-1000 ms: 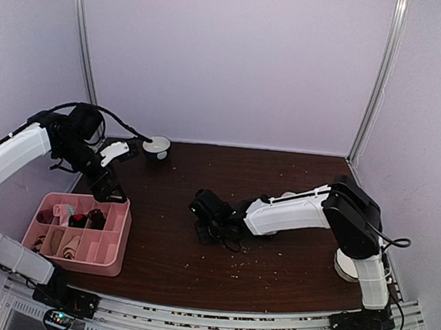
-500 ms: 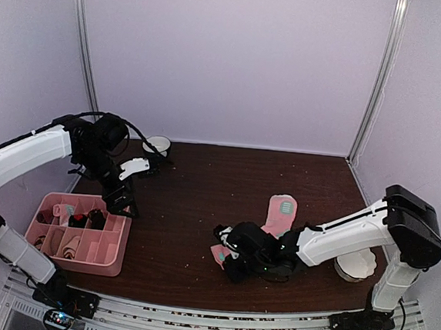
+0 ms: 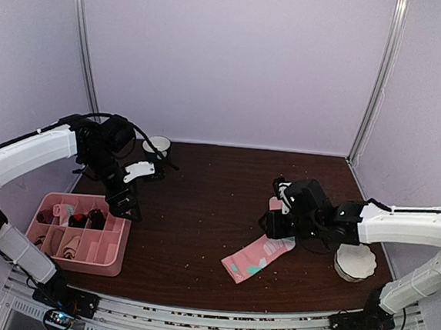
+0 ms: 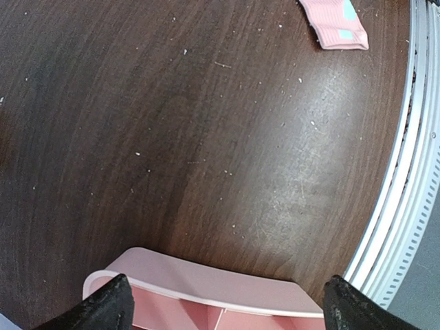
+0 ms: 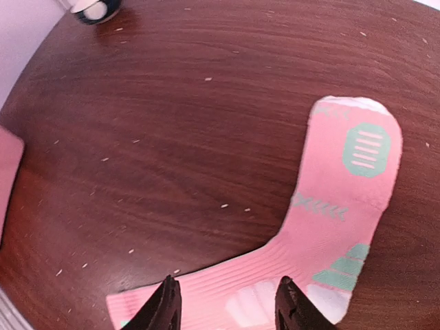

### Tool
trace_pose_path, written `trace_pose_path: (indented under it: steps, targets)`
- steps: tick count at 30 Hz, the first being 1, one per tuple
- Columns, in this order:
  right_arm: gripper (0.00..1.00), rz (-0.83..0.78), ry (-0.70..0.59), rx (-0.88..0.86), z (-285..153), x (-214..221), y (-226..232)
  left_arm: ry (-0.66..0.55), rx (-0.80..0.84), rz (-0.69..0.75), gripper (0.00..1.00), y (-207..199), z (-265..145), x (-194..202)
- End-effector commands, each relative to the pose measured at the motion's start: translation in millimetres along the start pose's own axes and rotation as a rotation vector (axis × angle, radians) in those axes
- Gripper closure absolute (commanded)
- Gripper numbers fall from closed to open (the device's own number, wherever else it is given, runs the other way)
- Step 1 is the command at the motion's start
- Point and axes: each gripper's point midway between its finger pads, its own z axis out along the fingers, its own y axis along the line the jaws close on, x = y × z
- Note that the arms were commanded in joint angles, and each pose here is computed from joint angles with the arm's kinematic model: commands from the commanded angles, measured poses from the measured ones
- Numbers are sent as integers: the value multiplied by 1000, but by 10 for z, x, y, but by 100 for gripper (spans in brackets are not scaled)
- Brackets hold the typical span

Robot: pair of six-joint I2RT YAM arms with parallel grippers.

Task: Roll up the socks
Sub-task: Adjust the sock at the center of the board.

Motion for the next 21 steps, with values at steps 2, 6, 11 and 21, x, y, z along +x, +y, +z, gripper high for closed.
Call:
trace_pose_path:
  steps: [2, 6, 11, 21]
  targets:
    - [57, 31, 132, 329, 244, 238, -729, 5, -29, 8, 2, 14, -53, 19]
    - [61, 27, 209, 423, 473, 437, -931, 24, -44, 0, 2, 29, -38, 73]
    - [67, 29, 275, 423, 723, 630, -928, 17, -48, 1, 2, 7, -61, 87]
    - [70, -172, 378, 151, 1350, 621, 130, 25, -67, -2, 2, -20, -79, 175]
